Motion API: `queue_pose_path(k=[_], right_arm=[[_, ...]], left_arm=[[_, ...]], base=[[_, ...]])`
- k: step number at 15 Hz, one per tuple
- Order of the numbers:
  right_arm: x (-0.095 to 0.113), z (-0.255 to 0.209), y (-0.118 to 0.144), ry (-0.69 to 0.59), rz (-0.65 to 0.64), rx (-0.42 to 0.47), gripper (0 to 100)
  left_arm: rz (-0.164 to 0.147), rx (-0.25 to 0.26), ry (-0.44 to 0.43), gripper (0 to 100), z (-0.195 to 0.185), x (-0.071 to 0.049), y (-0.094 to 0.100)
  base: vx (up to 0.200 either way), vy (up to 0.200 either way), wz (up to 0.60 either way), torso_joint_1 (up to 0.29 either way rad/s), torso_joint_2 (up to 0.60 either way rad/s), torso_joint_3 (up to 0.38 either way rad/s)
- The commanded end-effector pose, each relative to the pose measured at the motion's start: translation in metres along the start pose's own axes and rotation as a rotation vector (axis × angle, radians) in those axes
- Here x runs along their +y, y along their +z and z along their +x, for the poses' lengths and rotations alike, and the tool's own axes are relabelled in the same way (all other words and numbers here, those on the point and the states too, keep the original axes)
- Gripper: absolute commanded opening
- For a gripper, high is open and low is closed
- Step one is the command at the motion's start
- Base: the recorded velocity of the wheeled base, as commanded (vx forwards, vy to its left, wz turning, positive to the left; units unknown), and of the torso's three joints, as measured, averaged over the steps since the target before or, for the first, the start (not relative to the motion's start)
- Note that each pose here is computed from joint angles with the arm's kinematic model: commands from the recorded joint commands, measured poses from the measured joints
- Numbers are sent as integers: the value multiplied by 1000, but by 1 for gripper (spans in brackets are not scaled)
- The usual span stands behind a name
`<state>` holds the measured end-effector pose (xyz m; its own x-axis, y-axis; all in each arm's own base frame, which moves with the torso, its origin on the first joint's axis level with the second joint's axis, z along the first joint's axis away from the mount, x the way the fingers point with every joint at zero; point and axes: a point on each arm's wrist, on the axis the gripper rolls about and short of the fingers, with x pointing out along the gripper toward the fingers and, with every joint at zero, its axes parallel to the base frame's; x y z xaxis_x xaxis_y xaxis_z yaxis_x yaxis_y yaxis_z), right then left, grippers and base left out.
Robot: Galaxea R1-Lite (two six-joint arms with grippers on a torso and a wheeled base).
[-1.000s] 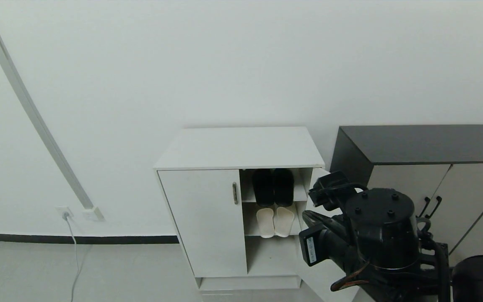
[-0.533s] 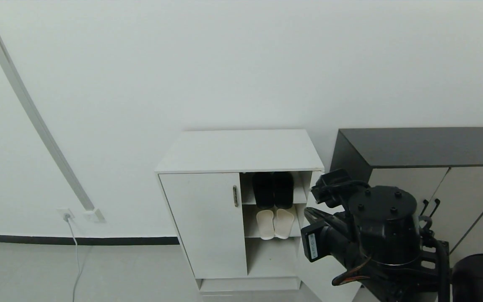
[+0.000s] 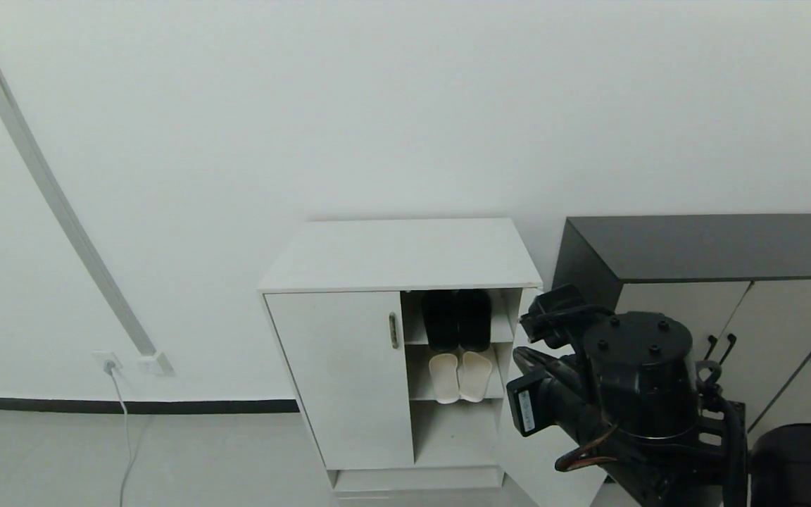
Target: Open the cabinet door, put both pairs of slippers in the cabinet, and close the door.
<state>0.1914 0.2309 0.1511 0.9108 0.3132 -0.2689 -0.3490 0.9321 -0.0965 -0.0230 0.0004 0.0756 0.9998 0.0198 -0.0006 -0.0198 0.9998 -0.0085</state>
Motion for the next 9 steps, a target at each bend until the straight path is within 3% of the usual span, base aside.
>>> queue_pose_path(k=[1, 4, 9], right_arm=[[0, 2, -3, -5, -5, 10, 0], [-4, 5, -3, -15, -2, 14, 0], [-10, 11, -5, -40, 3, 23, 0]], left_arm=[[-1, 2, 0, 0, 0, 0, 0], [-1, 2, 0, 0, 0, 0, 0], [-1, 2, 2, 0, 0, 0, 0]], base=[[0, 0, -600, -7, -12, 2], [0, 0, -600, 6, 2, -1], [0, 0, 0, 0, 0, 0]])
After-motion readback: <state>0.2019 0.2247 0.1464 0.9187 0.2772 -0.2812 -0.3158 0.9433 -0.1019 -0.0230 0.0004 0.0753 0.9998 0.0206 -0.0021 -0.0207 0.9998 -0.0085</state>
